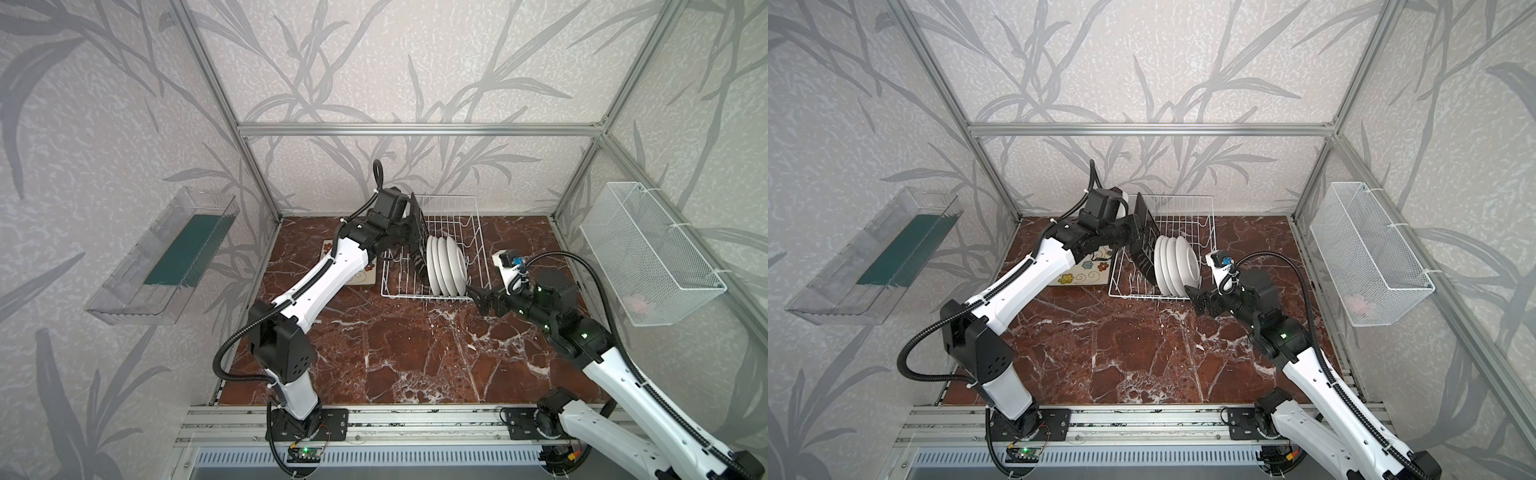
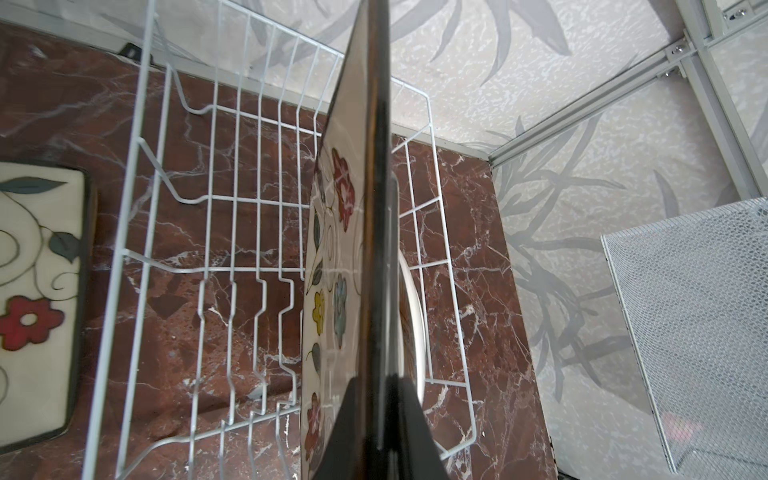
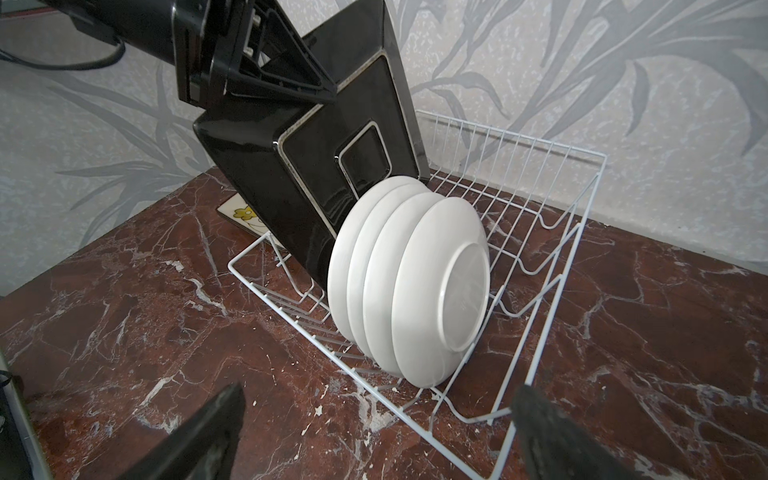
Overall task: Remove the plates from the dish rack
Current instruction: 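Close the left gripper on the cream flowered square plate's edge, then lift the flowered square plate up out of the rack with the left gripper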
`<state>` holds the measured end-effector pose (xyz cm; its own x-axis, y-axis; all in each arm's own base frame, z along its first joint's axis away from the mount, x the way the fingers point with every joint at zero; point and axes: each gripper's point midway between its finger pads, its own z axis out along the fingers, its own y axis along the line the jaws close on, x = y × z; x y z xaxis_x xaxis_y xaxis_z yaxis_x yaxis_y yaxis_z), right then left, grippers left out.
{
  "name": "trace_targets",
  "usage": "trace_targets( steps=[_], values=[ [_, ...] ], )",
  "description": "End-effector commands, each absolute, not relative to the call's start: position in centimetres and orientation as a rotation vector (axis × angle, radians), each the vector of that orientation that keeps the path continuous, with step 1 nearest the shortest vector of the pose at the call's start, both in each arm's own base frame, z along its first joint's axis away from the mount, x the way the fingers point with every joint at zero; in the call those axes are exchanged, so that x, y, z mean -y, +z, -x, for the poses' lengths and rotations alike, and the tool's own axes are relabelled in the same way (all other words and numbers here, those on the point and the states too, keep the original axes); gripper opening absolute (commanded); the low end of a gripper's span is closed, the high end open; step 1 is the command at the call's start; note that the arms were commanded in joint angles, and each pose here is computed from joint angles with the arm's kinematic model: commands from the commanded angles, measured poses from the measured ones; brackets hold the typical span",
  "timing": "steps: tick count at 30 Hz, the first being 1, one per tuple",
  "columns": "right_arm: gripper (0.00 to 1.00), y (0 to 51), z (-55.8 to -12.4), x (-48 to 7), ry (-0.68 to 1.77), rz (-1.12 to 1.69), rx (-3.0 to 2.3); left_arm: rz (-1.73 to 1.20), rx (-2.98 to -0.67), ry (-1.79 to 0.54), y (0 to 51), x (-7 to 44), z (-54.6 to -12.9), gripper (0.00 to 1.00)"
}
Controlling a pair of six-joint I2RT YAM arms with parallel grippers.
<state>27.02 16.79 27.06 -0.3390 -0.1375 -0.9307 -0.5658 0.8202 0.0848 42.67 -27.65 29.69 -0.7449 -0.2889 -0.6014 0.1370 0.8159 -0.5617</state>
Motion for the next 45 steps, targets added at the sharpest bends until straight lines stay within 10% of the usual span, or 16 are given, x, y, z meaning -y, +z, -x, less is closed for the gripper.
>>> trace_targets(
  steps=[1,45],
  values=[
    [0.99,29.5,-27.3,-17.0,0.502,0.516,-1.828,0.068,-1.916,-0.901,42.6,26.7,-42.3,0.00],
    [0.99,30.4,-28.8,-17.0,0.603,0.366,-1.890,-0.410,-1.625,-0.577,47.6,25.3,-39.3,0.00]
  ],
)
